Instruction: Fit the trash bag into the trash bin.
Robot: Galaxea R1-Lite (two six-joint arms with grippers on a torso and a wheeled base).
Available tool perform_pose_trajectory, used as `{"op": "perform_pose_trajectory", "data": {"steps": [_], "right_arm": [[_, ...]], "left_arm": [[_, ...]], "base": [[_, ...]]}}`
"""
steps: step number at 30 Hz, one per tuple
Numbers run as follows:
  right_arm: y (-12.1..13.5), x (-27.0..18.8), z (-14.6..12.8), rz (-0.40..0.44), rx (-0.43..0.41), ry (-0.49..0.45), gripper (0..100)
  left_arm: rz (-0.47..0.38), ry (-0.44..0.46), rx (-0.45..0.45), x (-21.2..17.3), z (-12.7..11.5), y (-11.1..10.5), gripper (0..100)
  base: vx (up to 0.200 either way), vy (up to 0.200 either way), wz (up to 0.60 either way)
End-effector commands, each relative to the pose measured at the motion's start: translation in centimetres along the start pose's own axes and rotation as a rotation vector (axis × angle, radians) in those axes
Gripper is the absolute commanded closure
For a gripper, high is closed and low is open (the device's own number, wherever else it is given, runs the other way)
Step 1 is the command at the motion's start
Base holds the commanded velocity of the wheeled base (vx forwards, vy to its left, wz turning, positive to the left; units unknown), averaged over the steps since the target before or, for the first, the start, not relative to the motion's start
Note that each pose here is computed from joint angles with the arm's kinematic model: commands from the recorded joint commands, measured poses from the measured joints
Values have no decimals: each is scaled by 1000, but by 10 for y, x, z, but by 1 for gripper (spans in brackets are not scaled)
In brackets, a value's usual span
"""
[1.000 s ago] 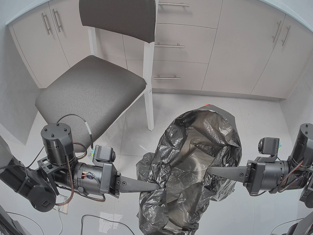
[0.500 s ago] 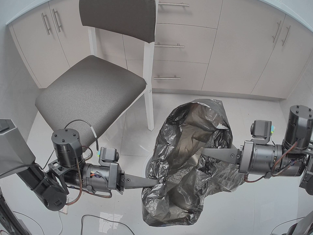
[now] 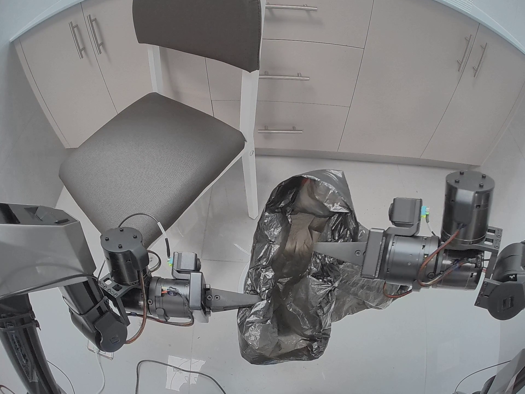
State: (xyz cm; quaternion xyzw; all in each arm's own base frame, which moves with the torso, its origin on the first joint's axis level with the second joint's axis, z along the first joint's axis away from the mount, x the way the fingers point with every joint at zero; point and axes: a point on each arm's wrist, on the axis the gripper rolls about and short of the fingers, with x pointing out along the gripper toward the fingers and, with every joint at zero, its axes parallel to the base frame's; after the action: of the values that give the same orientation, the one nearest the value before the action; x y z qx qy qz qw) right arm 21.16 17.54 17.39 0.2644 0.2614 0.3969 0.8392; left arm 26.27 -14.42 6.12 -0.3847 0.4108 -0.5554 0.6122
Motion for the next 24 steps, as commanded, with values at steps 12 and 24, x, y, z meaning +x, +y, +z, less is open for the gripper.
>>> {"op": "perform_pose_trajectory", "data": {"steps": [12,24], "right_arm": [[-27,65,-15,-54,20,102,100],[-35,89,-14,-65,-46,103,100]], "left_arm": [[74,-44,-126,-14,-6,31,100],[248,-262,29,-23,1,41,100]], "base": [[0,0,0],[0,0,0]]}}
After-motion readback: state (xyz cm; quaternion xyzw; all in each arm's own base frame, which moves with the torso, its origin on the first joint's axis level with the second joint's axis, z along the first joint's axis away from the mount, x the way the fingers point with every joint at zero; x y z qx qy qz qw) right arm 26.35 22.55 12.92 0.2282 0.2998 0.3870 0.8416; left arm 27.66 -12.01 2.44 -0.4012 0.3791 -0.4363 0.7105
